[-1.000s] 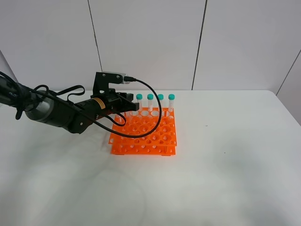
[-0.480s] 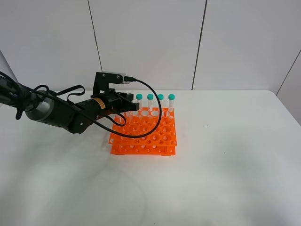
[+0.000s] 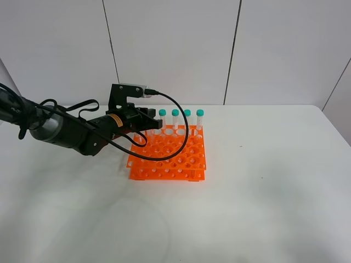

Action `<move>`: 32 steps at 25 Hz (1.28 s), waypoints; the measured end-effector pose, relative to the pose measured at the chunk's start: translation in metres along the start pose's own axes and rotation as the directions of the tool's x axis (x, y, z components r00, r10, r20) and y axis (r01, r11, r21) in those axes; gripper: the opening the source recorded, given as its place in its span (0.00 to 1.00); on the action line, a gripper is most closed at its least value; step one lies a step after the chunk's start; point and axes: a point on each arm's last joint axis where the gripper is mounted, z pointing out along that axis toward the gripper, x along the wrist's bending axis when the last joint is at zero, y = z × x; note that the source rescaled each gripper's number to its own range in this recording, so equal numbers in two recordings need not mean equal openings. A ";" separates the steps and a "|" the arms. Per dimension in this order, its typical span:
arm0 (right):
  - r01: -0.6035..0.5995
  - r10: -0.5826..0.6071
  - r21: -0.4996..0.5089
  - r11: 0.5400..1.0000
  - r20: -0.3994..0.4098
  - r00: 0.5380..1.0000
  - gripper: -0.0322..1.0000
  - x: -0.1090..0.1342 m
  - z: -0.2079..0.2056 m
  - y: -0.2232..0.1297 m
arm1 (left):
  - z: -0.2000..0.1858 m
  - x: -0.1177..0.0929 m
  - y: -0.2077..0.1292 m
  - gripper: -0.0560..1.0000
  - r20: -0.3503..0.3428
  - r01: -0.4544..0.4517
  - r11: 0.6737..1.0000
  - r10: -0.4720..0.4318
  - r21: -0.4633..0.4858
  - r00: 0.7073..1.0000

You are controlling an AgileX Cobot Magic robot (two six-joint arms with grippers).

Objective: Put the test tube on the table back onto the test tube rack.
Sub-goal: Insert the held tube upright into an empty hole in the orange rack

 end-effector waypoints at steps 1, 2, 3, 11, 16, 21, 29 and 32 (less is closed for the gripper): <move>0.000 0.000 0.000 1.000 0.000 1.000 0.03 0.000 0.000 0.000 | 0.000 0.000 0.000 0.05 0.000 0.000 1.000 0.000 0.000 1.000; 0.000 0.000 0.000 1.000 0.000 1.000 0.03 0.000 0.000 0.000 | 0.000 0.000 0.000 0.05 0.000 0.000 1.000 0.000 0.000 1.000; 0.000 0.000 0.000 1.000 0.000 1.000 0.03 0.000 0.000 0.000 | 0.000 0.000 0.000 0.05 0.000 0.000 1.000 0.000 0.000 1.000; 0.000 0.000 0.000 1.000 0.000 1.000 0.03 0.000 0.000 0.000 | 0.000 0.000 0.000 0.05 0.001 0.000 1.000 0.000 -0.005 1.000; 0.000 0.000 0.000 1.000 0.000 1.000 0.03 0.000 0.000 0.000 | 0.000 0.000 0.000 0.07 0.001 0.000 1.000 0.000 -0.005 1.000; 0.000 0.000 0.000 1.000 0.000 1.000 0.03 0.000 0.000 0.000 | 0.000 0.000 0.000 0.10 0.001 0.000 1.000 0.000 -0.005 1.000; 0.000 0.000 0.001 1.000 0.000 1.000 0.03 0.000 0.000 0.000 | 0.000 0.000 0.000 0.20 0.006 -0.005 1.000 0.005 -0.006 1.000; 0.000 0.000 0.001 1.000 0.000 1.000 0.03 0.000 0.000 0.000 | 0.000 0.000 0.000 0.20 0.006 -0.005 1.000 0.005 -0.006 1.000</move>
